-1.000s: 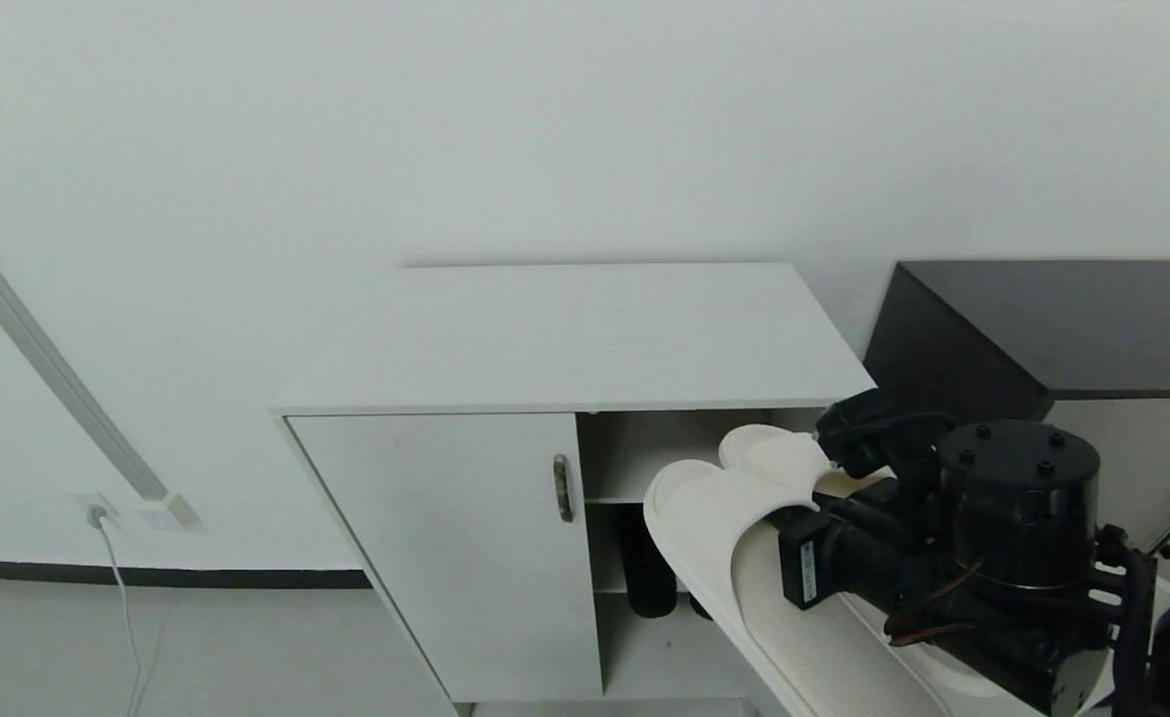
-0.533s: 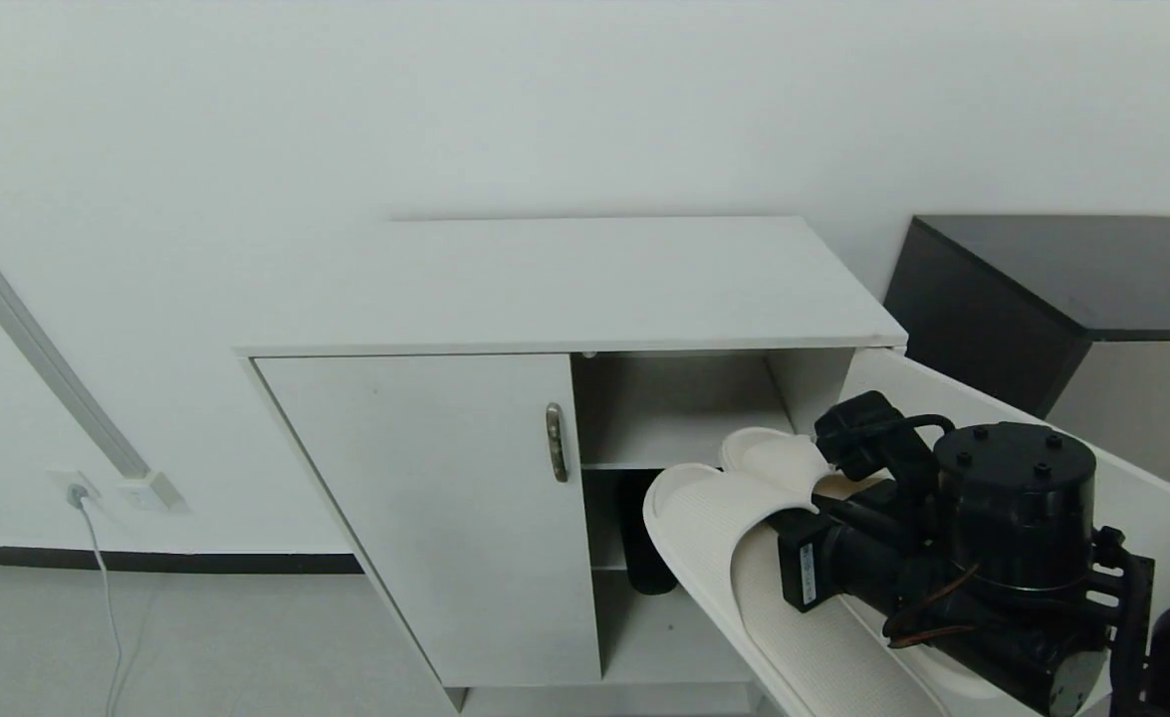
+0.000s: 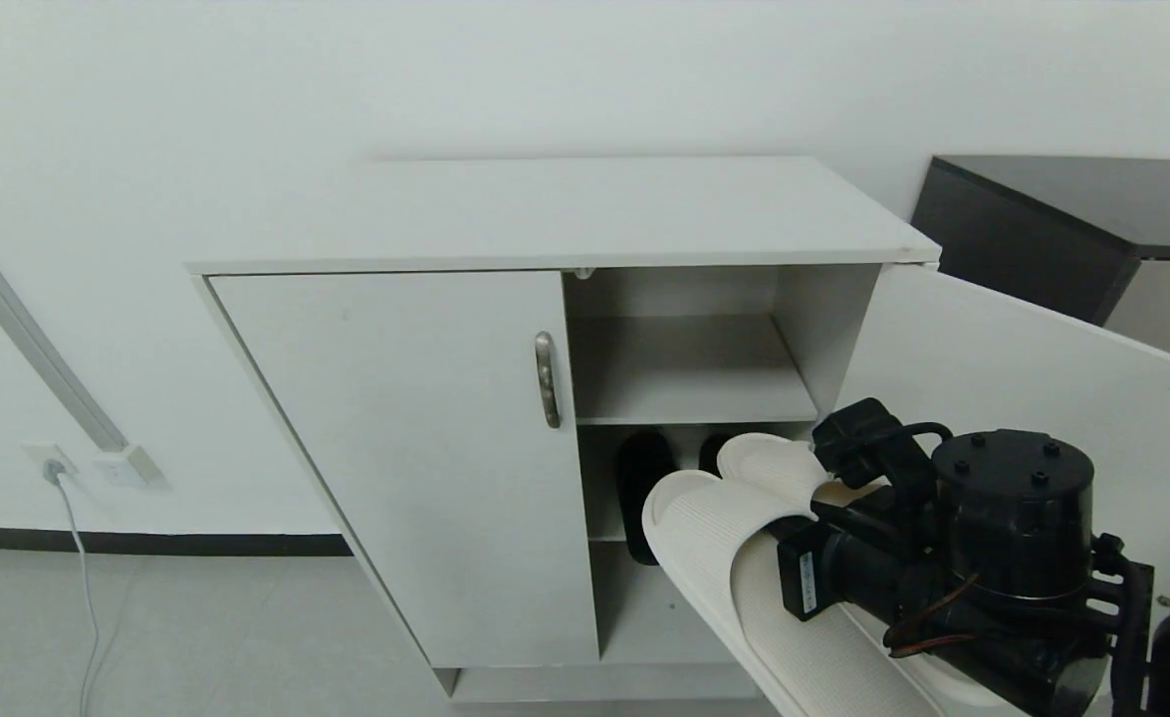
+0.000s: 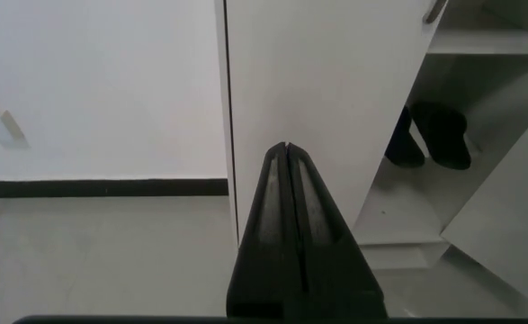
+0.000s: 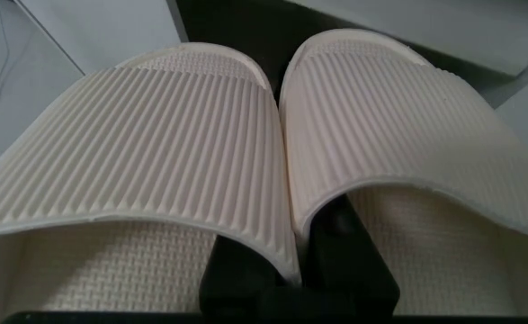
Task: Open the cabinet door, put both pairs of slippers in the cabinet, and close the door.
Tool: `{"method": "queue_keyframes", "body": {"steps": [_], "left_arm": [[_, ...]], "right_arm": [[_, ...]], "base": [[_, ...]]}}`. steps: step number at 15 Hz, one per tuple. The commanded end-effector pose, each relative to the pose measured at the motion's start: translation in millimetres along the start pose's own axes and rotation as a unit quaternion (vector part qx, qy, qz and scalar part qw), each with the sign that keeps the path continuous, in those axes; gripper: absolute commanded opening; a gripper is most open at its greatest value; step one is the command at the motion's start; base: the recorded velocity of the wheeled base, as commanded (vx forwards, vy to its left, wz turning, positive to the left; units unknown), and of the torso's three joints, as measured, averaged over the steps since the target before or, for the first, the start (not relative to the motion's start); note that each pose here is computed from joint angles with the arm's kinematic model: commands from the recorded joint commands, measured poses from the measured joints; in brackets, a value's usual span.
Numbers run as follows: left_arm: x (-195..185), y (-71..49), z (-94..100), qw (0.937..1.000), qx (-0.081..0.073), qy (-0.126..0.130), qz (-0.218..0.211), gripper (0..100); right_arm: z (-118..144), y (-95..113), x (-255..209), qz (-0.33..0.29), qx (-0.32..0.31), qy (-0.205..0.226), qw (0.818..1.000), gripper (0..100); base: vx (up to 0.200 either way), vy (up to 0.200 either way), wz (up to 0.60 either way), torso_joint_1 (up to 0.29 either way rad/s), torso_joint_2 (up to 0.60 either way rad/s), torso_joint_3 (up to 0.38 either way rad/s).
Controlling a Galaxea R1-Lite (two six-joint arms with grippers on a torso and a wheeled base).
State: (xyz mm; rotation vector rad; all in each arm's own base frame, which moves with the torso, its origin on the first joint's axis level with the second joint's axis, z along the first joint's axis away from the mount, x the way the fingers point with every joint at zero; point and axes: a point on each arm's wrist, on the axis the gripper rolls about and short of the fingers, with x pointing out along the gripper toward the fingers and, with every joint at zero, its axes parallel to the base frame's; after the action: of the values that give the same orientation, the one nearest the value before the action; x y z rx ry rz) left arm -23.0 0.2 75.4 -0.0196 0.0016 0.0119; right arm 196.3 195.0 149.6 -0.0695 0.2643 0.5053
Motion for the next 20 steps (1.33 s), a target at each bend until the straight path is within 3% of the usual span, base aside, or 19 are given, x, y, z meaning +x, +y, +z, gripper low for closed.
{"method": "queue_keyframes", "body": {"steps": [1,10,20], "left_arm": [[0.1,0.0,0.0,1.0,0.0,0.001,0.001,0],[0.1,0.0,0.0,1.0,0.0,0.001,0.0,0],[0.1,0.0,0.0,1.0,0.0,0.001,0.0,0]], "right_arm": [[-0.8,0.7,0.5,0.002,0.0,0.002,1.0,0],[-5.2,2.2,0.9,0.004,-0.009,0.01,1.0,0],[-9.1,4.8,0.1,0.009,-0.011,0.01,1.0,0]], "base": [[0.0,0.0,0.0,-0.105,0.47,0.344],[0.0,0.0,0.0,-0.047,0.43,0.372],[0.0,0.0,-0.06,0.001,0.03,0.027]]}}
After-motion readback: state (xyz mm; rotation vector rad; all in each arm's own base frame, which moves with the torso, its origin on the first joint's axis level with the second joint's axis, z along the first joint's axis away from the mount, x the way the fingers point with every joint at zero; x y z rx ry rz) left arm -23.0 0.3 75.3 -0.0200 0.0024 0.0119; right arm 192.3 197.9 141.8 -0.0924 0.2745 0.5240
